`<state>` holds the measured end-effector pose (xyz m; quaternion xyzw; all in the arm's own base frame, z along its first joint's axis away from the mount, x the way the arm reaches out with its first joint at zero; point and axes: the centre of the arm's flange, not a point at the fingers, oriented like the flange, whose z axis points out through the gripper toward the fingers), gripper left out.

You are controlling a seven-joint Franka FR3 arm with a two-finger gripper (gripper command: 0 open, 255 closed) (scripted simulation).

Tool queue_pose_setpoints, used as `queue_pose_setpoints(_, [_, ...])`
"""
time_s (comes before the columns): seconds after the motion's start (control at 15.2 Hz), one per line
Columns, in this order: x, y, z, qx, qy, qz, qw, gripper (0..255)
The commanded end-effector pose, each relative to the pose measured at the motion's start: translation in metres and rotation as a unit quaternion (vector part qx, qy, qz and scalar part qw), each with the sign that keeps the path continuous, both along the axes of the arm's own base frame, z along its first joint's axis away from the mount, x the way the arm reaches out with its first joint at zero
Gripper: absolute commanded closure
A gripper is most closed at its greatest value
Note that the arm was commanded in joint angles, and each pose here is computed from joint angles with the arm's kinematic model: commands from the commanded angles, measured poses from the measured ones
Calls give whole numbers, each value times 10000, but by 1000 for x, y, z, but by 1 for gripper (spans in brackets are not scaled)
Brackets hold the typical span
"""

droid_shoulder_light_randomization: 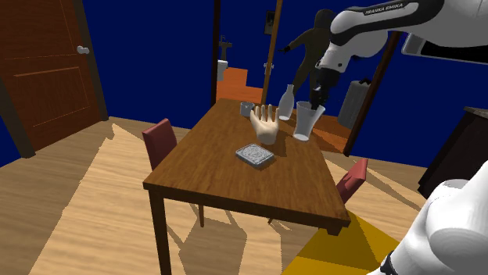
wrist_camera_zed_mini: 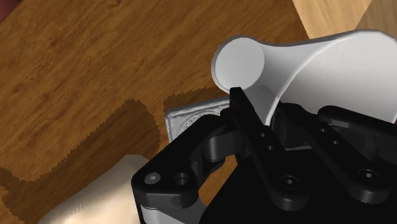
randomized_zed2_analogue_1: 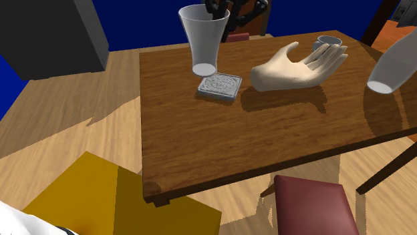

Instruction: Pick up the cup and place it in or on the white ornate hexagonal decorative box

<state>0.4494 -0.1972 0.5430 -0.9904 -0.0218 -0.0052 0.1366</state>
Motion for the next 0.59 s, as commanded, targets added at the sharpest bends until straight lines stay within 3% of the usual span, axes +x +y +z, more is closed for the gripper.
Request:
queue_pose_setpoints(0.0, [25, 6, 4, 2, -3, 0, 10000, 255])
queue_pose_setpoints(0.53, [128, 30, 17, 2, -3, 0, 10000, 255])
